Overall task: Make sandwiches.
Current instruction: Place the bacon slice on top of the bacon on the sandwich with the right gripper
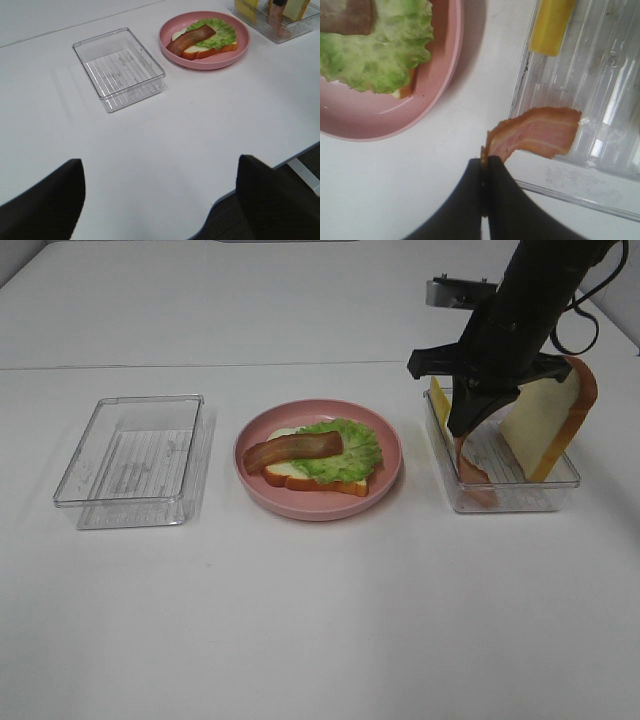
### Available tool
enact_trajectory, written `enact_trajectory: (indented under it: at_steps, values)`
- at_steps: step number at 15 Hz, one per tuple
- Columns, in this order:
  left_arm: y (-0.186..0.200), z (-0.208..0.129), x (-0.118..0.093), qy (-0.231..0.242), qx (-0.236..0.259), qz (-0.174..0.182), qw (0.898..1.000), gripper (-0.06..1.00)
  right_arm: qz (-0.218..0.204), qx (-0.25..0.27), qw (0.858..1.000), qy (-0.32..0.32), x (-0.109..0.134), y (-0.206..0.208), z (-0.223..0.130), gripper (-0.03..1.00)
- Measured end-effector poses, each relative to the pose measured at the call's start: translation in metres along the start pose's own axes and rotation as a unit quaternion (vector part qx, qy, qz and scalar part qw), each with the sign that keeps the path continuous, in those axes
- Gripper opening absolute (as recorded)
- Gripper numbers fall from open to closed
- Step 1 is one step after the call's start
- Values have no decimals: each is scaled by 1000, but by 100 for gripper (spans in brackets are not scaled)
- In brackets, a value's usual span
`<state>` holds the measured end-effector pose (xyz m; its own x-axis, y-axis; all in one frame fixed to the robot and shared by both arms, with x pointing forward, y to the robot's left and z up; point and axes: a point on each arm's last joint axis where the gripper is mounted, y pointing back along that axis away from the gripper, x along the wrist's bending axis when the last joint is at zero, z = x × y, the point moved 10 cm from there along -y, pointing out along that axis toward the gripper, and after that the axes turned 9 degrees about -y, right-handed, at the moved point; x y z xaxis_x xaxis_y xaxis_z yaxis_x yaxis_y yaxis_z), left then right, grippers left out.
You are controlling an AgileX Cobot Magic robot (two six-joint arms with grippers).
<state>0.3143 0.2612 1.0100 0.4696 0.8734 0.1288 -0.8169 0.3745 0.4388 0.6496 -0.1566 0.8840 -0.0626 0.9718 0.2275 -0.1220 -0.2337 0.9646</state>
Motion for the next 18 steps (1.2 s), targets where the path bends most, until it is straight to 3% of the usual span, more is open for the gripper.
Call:
enact_trajectory:
  at_steps: [4, 7, 10, 13, 14, 15, 18]
  values:
    - [0, 0, 0, 0, 0, 0, 1000, 78, 41, -55, 998, 3, 22, 52, 4, 0]
    - [0, 0, 0, 0, 0, 0, 1000, 78, 128, -85, 988, 30, 59, 87, 2, 0]
    - [0, 0, 0, 0, 0, 0, 1000, 78, 240, -101, 964, 42, 100, 105, 5, 0]
    - [0, 0, 0, 0, 0, 0, 1000, 78, 308, -136, 941, 23, 120, 104, 27, 0]
    - [0, 0, 0, 0, 0, 0, 1000, 78, 337, -146, 930, 4, 126, 99, 38, 0]
    - [0, 0, 0, 0, 0, 0, 1000, 78, 392, -149, 907, -34, 137, 84, 53, 0]
    - [0, 0, 0, 0, 0, 0, 1000, 78, 429, -146, 889, -61, 148, 57, 64, 0]
